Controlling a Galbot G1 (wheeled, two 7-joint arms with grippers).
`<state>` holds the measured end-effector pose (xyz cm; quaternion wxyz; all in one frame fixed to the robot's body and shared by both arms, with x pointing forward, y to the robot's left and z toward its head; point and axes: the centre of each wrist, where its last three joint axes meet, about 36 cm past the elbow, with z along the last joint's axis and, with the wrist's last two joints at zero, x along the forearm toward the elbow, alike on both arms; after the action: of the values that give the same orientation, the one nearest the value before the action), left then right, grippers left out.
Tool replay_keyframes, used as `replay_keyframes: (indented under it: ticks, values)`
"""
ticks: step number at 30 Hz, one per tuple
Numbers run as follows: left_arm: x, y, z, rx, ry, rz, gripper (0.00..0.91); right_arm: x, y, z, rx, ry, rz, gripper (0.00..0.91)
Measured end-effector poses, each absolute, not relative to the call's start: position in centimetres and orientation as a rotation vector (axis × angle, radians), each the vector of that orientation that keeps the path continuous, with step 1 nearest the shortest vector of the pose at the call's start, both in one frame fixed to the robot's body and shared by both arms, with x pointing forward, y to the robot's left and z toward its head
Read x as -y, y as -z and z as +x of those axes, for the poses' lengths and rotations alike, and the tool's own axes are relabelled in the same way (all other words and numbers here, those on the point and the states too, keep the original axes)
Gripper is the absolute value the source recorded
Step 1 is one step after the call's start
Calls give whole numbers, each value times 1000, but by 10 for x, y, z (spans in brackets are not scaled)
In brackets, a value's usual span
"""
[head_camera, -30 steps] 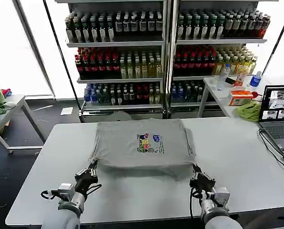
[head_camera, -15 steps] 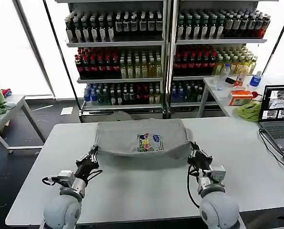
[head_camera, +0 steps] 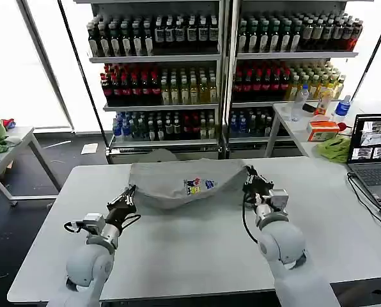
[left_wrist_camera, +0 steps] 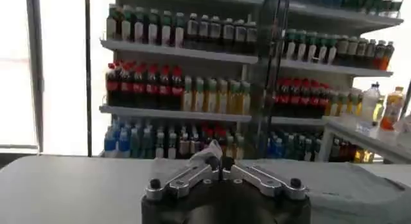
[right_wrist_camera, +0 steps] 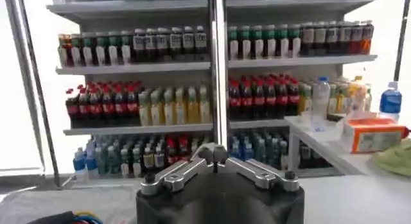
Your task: Fold and organize the clothes.
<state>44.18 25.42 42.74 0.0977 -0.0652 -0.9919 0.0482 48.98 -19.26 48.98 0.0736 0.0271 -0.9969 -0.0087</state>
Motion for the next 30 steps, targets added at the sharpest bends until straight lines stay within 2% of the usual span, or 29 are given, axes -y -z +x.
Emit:
replay_keyframes:
  ticks: [14, 30]
  values:
    - [-254, -414, 480, 2889, -131, -183, 0, 192, -465, 528, 2908, 40, 48, 0]
    - [-260, -399, 497, 2824, -83, -147, 0, 182, -437, 550, 2833, 74, -15, 0]
